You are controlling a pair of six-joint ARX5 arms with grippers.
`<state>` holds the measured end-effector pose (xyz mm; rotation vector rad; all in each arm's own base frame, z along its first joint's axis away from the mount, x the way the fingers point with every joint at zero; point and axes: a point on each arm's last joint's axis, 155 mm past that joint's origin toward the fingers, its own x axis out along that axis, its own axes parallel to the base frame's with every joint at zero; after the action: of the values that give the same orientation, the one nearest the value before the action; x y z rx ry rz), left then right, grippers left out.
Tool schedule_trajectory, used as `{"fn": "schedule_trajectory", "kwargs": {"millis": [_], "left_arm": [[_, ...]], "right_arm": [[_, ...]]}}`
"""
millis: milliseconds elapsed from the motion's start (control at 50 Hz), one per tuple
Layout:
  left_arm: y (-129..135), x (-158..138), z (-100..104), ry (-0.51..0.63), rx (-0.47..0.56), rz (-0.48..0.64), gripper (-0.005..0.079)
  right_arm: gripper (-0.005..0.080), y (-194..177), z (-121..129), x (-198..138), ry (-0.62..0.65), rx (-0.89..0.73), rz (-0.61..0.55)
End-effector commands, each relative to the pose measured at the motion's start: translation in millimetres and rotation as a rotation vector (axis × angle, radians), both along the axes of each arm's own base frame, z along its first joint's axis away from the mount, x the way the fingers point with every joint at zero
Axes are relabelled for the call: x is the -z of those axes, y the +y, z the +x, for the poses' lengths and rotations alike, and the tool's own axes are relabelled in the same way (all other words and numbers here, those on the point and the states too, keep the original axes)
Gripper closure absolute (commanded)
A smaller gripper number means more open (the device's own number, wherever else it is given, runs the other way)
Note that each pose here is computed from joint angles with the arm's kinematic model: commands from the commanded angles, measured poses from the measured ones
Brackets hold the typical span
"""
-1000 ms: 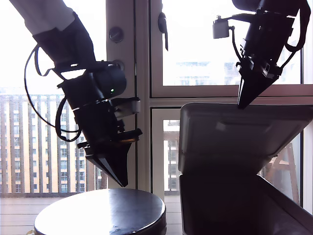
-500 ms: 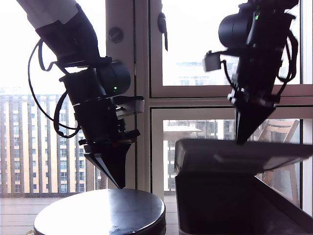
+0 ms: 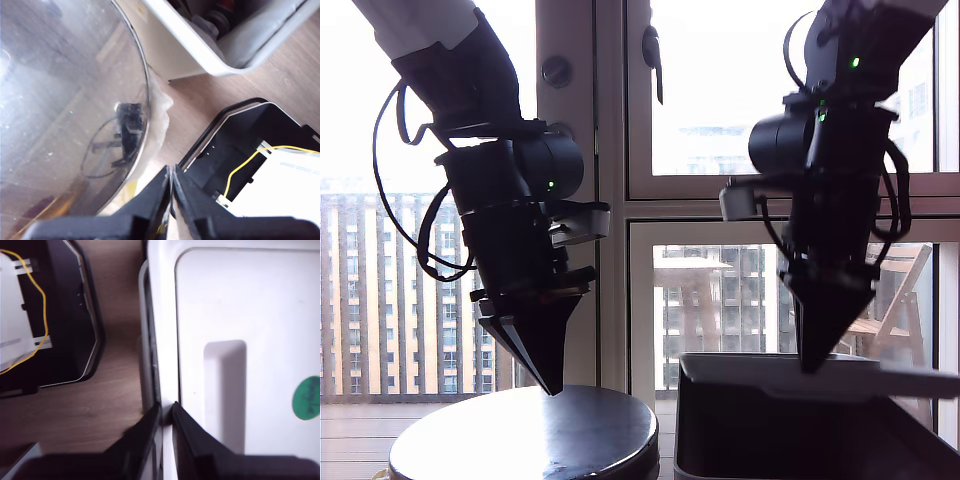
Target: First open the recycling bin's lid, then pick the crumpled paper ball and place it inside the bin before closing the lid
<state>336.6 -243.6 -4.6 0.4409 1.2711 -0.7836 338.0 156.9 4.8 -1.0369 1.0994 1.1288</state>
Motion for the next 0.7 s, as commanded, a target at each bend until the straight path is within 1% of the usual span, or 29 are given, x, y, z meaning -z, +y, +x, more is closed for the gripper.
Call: {"fn": "schedule_trajectory", "kwargs": {"millis": [0, 40, 80, 180, 240, 300, 360, 400, 440, 500, 520, 540, 580, 680], "left_arm": [[-1, -8, 1, -0.018, 0.008, -0.011, 0.0762], [-1, -8, 1, -0.021, 0.008, -0.012, 0.0762], [-2, -8, 2, -0.024, 0.008, -0.014, 0.0762], [-2, -8, 2, -0.025, 0.008, -0.015, 0.0762], [-2, -8, 2, -0.024, 0.008, -0.015, 0.0762], [-1, -8, 2, -0.022, 0.008, -0.013, 0.0762], [-1, -8, 1, -0.018, 0.008, -0.011, 0.0762], [0, -7, -1, -0.013, 0.009, -0.008, 0.0762], [1, -7, -2, -0.007, 0.009, -0.005, 0.0762], [2, -7, -3, -0.001, 0.008, -0.001, 0.0762], [2, -7, -4, 0.001, 0.008, 0.001, 0.0762], [2, -7, -4, 0.001, 0.008, 0.001, 0.0762], [2, -7, -4, 0.001, 0.008, 0.000, 0.0762], [1, -12, -3, -0.008, 0.001, -0.007, 0.0762]], "right_arm": [[0.0744, -1, 2, 5, 0.010, 0.013, -0.003], [0.0716, -1, 2, 6, 0.013, 0.015, -0.003], [0.0665, 0, 2, 6, 0.010, 0.014, -0.002], [0.0491, 2, 2, 6, 0.011, 0.039, 0.002], [0.0448, 2, 1, 6, 0.018, 0.050, 0.000], [0.0445, 2, 0, 6, 0.021, 0.057, -0.001], [0.0456, 0, -3, 6, 0.035, 0.072, -0.005], [0.0480, -1, -5, 6, 0.047, 0.086, -0.009], [0.0554, -3, -8, 7, 0.060, 0.109, -0.017], [0.0752, -5, -13, 7, 0.083, 0.130, -0.025], [0.0769, -5, -15, 7, 0.090, 0.135, -0.026], [0.0752, -6, -17, 7, 0.098, 0.141, -0.026], [0.0767, -5, -17, 6, 0.103, 0.173, -0.025], [0.0765, -1, -7, 2, 0.082, 0.324, 0.008]]}}
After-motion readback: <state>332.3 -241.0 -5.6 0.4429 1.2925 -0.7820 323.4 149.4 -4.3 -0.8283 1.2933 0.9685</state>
